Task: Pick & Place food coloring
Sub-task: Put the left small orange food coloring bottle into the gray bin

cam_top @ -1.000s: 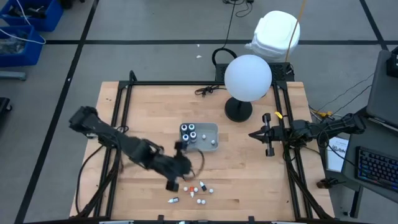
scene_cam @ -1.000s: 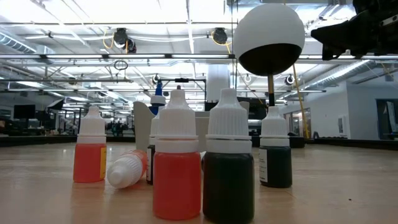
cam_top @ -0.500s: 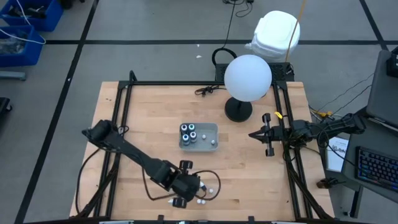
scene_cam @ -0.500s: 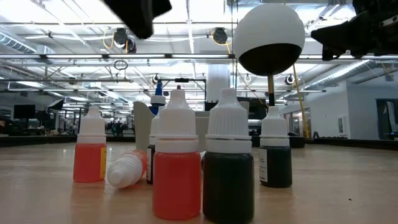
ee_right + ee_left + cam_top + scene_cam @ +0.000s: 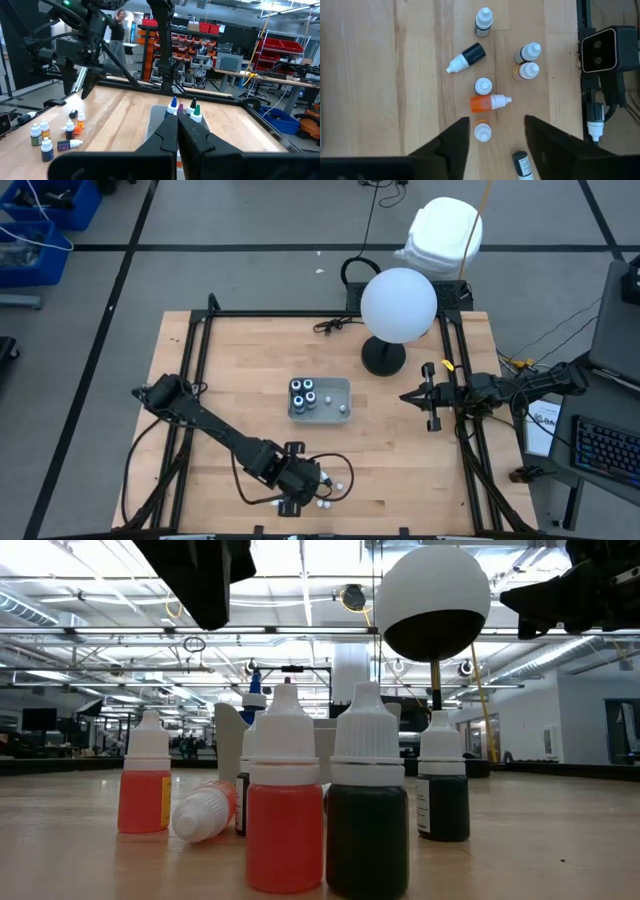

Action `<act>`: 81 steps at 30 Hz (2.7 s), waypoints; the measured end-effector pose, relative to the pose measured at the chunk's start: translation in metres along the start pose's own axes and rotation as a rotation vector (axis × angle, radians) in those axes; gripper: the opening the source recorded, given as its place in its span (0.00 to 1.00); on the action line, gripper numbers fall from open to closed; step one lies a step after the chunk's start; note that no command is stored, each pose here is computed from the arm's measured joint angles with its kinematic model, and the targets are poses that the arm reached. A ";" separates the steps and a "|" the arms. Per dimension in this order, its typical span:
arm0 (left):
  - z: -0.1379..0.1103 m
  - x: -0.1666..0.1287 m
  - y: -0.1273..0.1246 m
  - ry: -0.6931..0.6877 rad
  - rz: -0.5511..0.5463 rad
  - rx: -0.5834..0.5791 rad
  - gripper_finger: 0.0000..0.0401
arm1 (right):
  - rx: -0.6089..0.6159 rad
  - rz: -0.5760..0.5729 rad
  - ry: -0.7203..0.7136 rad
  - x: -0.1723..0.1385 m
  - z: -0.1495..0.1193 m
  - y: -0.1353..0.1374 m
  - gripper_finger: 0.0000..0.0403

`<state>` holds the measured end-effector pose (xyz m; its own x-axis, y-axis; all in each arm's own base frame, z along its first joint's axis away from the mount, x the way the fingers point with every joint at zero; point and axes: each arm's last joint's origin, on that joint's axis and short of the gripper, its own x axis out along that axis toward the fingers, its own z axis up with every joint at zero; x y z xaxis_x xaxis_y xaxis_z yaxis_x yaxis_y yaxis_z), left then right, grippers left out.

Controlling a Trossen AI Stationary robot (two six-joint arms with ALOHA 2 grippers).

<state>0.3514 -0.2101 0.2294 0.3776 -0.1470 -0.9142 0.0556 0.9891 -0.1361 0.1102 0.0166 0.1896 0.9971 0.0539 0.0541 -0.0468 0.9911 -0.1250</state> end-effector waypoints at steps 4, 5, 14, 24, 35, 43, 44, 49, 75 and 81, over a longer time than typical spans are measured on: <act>-0.001 0.000 -0.001 -0.004 0.015 0.014 0.59 | 0.006 0.000 0.000 0.000 0.000 0.000 0.00; -0.002 0.000 -0.002 -0.009 0.026 0.017 0.60 | 0.010 0.000 0.000 0.000 0.000 0.000 0.00; -0.007 -0.001 -0.012 -0.030 0.063 0.090 0.64 | 0.015 0.001 0.008 0.000 0.000 0.000 0.00; -0.017 0.012 0.000 0.048 0.055 0.066 0.64 | 0.014 0.001 0.013 0.000 -0.001 0.000 0.00; -0.026 0.032 0.004 0.036 -0.036 0.046 0.64 | 0.014 0.001 0.014 0.000 -0.001 0.000 0.00; -0.033 0.043 0.013 0.044 -0.005 0.022 0.64 | 0.012 0.001 0.015 0.000 -0.001 0.000 0.00; -0.034 0.043 0.015 0.049 -0.002 0.018 0.64 | 0.012 0.001 0.016 0.000 -0.001 0.000 0.00; -0.032 0.044 0.017 0.040 0.000 0.015 0.64 | 0.008 0.003 0.029 0.000 -0.003 0.000 0.00; -0.029 0.068 0.028 0.117 -0.086 -0.014 0.64 | -0.009 0.003 0.035 0.000 -0.003 0.000 0.00; -0.028 0.068 0.030 0.116 -0.086 -0.018 0.64 | -0.015 0.003 0.035 0.000 -0.003 0.000 0.00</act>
<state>0.3529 -0.1900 0.1523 0.2628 -0.2312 -0.9367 0.0657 0.9729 -0.2217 0.1103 0.0166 0.1864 0.9984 0.0526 0.0188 -0.0494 0.9889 -0.1400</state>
